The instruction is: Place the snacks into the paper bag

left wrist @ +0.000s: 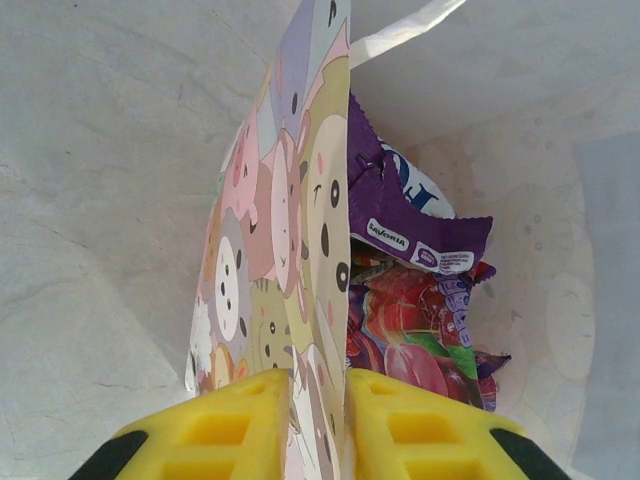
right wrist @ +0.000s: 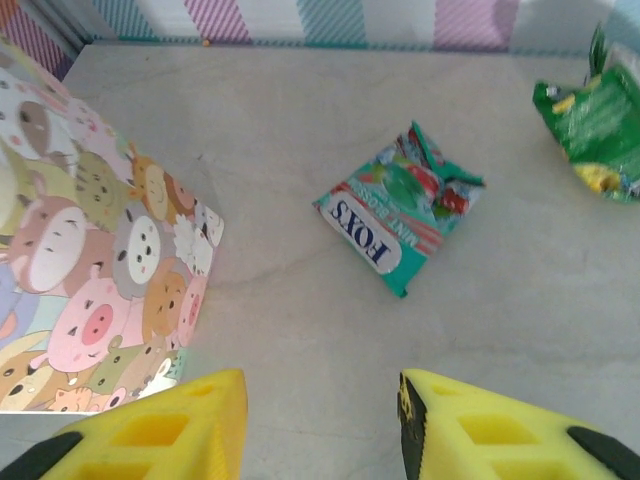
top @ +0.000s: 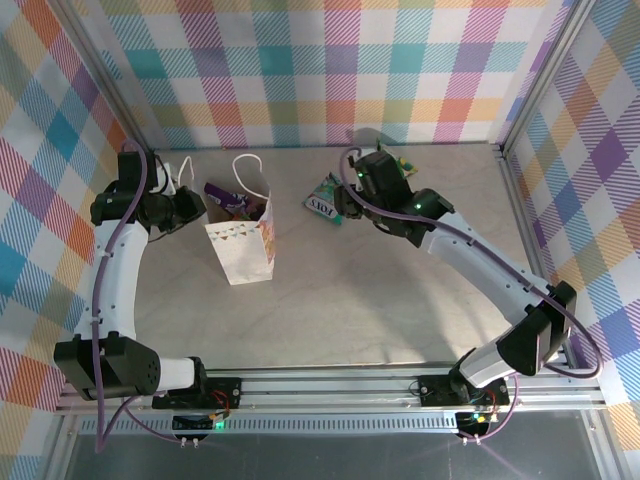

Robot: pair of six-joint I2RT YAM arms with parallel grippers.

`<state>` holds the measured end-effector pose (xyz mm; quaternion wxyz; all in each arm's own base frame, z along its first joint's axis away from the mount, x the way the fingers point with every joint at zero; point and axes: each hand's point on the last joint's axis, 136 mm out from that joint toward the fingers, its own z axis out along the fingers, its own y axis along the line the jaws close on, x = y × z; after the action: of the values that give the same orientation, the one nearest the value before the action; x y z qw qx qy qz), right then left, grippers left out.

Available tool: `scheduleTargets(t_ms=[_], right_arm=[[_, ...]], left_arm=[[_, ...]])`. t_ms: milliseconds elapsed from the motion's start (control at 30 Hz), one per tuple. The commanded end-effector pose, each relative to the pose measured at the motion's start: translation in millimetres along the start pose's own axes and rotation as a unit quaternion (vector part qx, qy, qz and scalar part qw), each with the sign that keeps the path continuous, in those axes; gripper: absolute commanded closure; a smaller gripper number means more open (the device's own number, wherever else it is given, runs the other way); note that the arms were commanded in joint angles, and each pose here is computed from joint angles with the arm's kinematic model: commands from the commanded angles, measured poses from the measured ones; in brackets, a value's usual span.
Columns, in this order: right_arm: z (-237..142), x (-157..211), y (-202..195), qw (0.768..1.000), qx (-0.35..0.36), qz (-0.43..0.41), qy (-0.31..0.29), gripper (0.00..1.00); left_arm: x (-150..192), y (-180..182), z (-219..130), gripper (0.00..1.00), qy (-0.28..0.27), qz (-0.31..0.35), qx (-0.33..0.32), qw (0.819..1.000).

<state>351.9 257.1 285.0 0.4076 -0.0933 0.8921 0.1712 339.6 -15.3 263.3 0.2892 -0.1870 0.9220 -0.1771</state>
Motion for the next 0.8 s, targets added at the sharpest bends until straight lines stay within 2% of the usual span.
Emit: scheduleTargets(t_ms=[0,267,767], right_arm=[[1.4,-2.5,-3.9,0.996,-0.046,0.073,-0.002,0.55],[24.8,9.9,-39.7,0.978,-0.087,0.187,0.024,0.54],[70.7,30.1,-70.3,0.954,-0.114,0.268,0.066,0.51]], left_arm=[[0.2,-3.4,-4.4,0.78,0.011,0.002,-0.001,1.000],[-5.7,-3.8,-1.1,0.77,0.012,0.000,-0.005,1.000],[-2.5,1.3,4.9,0.76,0.017,-0.004,-0.014,1.000]])
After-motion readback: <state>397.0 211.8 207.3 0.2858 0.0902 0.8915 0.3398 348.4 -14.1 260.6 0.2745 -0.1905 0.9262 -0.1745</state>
